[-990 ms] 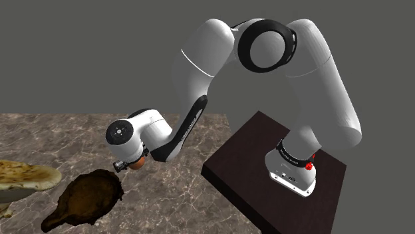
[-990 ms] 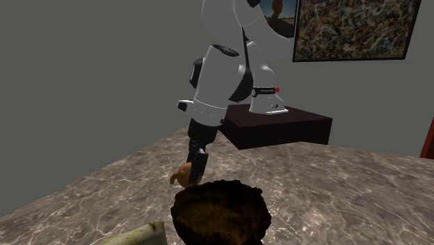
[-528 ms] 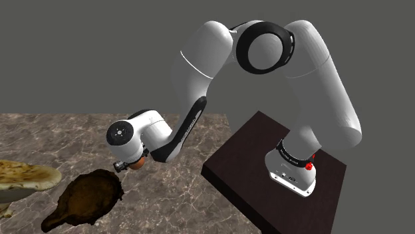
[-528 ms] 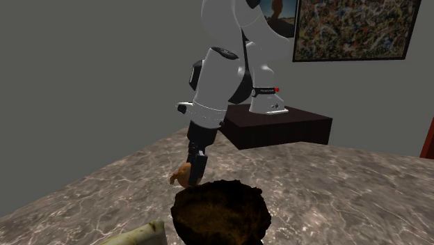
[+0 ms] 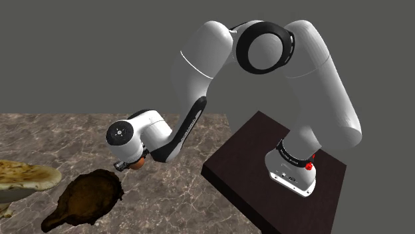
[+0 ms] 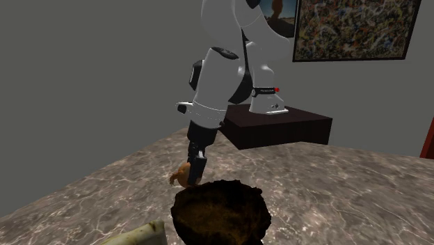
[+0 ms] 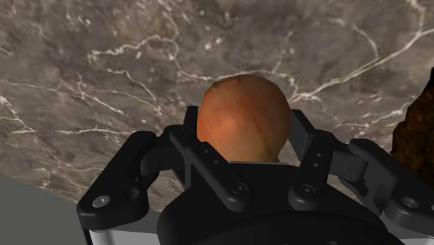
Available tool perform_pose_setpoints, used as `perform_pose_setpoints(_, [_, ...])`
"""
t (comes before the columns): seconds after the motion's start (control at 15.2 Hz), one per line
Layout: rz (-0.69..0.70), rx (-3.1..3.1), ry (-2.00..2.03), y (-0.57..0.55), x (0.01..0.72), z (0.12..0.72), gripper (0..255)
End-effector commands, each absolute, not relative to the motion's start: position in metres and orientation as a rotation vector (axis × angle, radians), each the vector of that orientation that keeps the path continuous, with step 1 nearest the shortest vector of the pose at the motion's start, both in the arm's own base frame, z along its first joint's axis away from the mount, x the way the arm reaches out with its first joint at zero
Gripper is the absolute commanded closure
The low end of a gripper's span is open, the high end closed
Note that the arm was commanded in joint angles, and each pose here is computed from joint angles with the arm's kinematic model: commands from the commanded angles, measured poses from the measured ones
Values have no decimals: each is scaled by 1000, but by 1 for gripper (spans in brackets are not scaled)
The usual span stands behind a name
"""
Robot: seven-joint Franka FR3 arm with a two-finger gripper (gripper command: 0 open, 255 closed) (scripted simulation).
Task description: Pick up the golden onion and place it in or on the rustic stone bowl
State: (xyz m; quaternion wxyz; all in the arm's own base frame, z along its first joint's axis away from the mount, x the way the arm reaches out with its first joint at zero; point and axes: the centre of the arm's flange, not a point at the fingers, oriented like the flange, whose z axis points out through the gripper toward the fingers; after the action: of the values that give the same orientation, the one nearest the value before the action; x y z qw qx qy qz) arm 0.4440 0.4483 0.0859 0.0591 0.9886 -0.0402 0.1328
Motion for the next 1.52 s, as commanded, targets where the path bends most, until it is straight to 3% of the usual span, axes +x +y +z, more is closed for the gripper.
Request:
perform_pose_setpoints(0.0, [402, 2994, -122, 448, 444, 86, 255])
perform_pose_setpoints(1.45, [402, 2994, -122, 448, 444, 191, 255])
